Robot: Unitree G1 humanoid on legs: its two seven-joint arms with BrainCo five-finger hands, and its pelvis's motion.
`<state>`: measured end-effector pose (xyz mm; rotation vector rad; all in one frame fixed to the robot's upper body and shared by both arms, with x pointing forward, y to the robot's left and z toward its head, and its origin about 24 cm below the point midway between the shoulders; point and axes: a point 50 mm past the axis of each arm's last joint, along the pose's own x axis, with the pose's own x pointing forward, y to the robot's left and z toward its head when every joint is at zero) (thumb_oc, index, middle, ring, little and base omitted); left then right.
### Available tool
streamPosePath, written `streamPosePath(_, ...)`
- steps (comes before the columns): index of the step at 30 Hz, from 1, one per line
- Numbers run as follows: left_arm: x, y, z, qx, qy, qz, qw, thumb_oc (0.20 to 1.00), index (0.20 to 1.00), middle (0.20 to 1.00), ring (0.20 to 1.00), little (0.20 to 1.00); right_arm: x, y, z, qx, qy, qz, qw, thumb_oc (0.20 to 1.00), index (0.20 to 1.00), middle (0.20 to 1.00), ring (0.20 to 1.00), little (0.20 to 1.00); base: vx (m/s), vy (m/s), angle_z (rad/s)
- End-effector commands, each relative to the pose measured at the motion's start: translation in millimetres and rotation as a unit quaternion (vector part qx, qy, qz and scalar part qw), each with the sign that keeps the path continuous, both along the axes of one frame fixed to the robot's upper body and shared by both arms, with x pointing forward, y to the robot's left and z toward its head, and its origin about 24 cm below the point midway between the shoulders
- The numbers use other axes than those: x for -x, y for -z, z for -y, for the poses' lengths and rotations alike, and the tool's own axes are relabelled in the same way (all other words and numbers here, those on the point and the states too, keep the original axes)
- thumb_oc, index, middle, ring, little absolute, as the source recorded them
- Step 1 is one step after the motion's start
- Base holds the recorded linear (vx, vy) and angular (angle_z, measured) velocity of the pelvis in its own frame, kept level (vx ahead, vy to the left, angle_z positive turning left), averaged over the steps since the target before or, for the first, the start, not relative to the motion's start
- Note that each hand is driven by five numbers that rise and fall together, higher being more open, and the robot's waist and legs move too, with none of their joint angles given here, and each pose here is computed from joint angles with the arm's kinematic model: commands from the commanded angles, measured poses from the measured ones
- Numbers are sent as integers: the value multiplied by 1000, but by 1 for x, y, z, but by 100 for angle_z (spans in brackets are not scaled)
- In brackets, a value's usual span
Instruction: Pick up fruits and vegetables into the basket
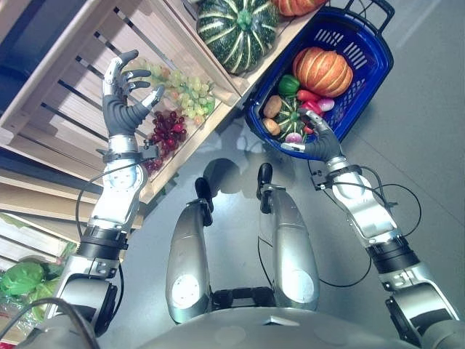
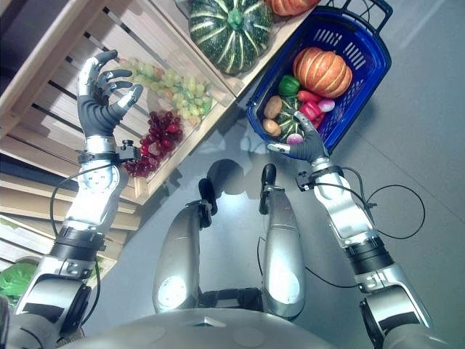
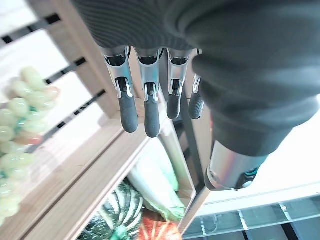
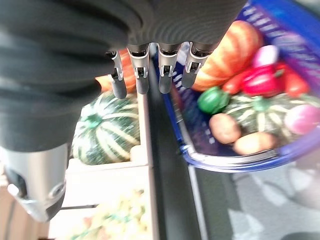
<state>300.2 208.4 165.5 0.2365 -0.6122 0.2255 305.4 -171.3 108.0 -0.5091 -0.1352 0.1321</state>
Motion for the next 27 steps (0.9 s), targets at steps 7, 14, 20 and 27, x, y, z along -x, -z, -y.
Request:
streamPosePath(7,-4,15,-27,-104,-190,-67,974,1000,1000,1000,1000,1000,4,-8,-6,-12,-7,11,1000,1000,1000,1000,1000,1000,20,-25,-2)
streamPosePath(14,-13,60,-39,-120,-222,-199,947,1000,1000,1000,1000,1000,8,3,3,-14,1,2,1000,1000,1000,1000,1000,1000,-1,-45,-8)
streamPosePath(20,-13,94,-39,-88,-218,-278,931,1000,1000,1000,1000,1000,9,7,8,-16,9,-2,1000,1000,1000,1000,1000,1000,-5,-29,-9)
streamPosePath(27,-21,114,-32,-47,-229,-329,915,1000,1000,1000,1000,1000,3,5,9,-23,16,-7,1000,1000,1000,1000,1000,1000,2,-33,-2)
